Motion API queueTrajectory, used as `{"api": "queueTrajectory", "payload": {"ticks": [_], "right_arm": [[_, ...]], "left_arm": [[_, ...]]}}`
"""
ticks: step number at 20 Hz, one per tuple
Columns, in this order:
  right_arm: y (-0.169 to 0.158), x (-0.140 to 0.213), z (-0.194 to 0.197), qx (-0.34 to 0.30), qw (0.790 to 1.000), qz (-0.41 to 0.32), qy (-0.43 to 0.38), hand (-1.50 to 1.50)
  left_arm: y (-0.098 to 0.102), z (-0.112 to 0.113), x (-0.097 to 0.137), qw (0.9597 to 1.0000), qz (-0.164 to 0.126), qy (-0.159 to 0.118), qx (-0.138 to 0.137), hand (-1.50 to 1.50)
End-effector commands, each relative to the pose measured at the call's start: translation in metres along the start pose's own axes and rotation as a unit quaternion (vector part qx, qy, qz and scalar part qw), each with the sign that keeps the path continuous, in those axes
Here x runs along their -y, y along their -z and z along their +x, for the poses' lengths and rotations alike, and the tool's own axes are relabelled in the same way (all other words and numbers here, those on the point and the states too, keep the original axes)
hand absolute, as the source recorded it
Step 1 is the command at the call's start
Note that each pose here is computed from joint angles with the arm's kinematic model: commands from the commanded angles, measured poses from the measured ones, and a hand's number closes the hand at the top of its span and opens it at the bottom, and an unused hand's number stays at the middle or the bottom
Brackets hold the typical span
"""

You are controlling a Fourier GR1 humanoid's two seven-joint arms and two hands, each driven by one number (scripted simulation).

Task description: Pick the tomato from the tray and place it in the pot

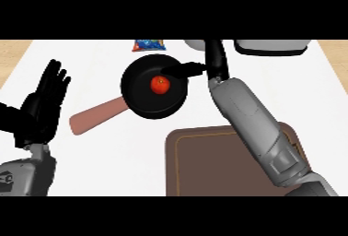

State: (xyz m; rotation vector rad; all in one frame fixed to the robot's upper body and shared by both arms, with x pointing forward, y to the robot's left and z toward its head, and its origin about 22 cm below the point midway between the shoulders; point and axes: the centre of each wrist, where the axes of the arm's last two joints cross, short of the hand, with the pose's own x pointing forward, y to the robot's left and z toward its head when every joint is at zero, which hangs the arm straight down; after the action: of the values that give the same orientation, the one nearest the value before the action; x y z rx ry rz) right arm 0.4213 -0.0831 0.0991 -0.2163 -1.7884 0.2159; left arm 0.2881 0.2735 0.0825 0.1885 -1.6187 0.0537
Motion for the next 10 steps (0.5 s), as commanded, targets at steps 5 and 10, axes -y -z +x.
{"api": "queueTrajectory", "payload": {"ticks": [5,10], "right_arm": [[-0.003,0.048,-0.030,0.007,0.999,0.028,0.015,-1.50],[-0.004,0.073,-0.027,0.000,0.999,0.033,0.008,-1.50]], "left_arm": [[-0.004,-0.002,0.003,0.9999,0.006,0.009,0.002,0.00],[-0.009,0.005,-0.030,1.0000,0.007,-0.003,-0.006,0.00]]}}
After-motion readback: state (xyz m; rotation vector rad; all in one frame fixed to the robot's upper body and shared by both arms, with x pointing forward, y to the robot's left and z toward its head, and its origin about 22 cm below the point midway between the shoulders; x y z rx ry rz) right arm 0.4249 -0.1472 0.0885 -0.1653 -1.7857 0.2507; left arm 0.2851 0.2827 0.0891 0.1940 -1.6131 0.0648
